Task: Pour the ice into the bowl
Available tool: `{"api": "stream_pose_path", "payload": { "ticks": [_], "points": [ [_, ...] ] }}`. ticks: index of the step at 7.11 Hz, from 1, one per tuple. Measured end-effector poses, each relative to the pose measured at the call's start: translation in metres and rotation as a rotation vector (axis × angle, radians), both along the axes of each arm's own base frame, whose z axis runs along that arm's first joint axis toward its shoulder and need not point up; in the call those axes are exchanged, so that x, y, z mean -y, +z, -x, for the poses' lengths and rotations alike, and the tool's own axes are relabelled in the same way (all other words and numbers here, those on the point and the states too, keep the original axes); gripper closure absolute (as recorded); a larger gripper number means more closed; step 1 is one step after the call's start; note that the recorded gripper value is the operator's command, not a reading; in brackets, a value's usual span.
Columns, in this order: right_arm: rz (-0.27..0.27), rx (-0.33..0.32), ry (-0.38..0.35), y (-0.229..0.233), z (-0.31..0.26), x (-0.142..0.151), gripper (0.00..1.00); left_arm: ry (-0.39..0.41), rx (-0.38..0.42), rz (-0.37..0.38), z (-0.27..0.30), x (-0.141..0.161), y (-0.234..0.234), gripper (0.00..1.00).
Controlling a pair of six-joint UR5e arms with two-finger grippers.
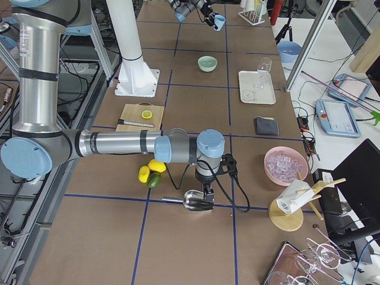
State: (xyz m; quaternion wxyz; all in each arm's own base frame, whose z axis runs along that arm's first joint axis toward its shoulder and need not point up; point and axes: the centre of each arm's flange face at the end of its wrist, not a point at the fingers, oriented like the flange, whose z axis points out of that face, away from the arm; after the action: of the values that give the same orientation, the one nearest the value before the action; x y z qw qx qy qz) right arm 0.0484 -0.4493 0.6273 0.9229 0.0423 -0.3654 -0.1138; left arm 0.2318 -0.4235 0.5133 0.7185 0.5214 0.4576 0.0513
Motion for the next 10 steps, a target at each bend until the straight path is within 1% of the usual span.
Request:
{"api": "stream_pose_path", "payload": {
  "ticks": [1, 2, 3, 4, 5, 6, 7, 8, 9, 10],
  "points": [
    [0.0, 0.0, 0.0, 0.0, 0.0, 0.0, 0.0, 0.002, 0.013, -0.011, 0.002, 0.003, -0.001, 1.0],
    [0.0, 0.0, 0.0, 0.0, 0.0, 0.0, 0.0, 0.003, 0.039, -0.026, 0.003, 0.005, -0.001, 0.86],
    [0.0, 0.0, 0.0, 0.0, 0.0, 0.0, 0.0, 0.001, 0.059, -0.034, 0.004, 0.007, 0.0, 0.88],
    [0.0, 0.0, 0.0, 0.0, 0.0, 0.0, 0.0, -0.002, 0.073, -0.043, 0.005, 0.009, 0.0, 1.0],
    [-0.001, 0.0, 0.0, 0.0, 0.0, 0.0, 0.0, -0.01, 0.08, -0.051, 0.006, 0.011, -0.001, 1.0],
    [0.001, -0.001, 0.0, 0.001, 0.0, 0.0, 0.0, -0.044, 0.091, -0.049, 0.007, 0.015, -0.001, 1.0],
    [0.003, -0.001, -0.001, 0.002, 0.0, -0.001, 0.0, -0.119, 0.117, -0.034, 0.006, 0.023, -0.002, 1.0],
    [0.004, -0.002, -0.001, 0.002, 0.0, -0.002, 0.0, -0.197, 0.163, -0.019, -0.011, 0.029, -0.007, 1.0],
    [0.005, -0.002, -0.001, 0.003, 0.0, -0.002, 0.0, -0.254, 0.234, -0.025, -0.041, 0.024, -0.012, 1.0],
    [0.005, -0.002, -0.001, 0.003, 0.0, -0.002, 0.0, -0.298, 0.318, -0.051, -0.07, 0.014, -0.021, 1.0]
  ]
}}
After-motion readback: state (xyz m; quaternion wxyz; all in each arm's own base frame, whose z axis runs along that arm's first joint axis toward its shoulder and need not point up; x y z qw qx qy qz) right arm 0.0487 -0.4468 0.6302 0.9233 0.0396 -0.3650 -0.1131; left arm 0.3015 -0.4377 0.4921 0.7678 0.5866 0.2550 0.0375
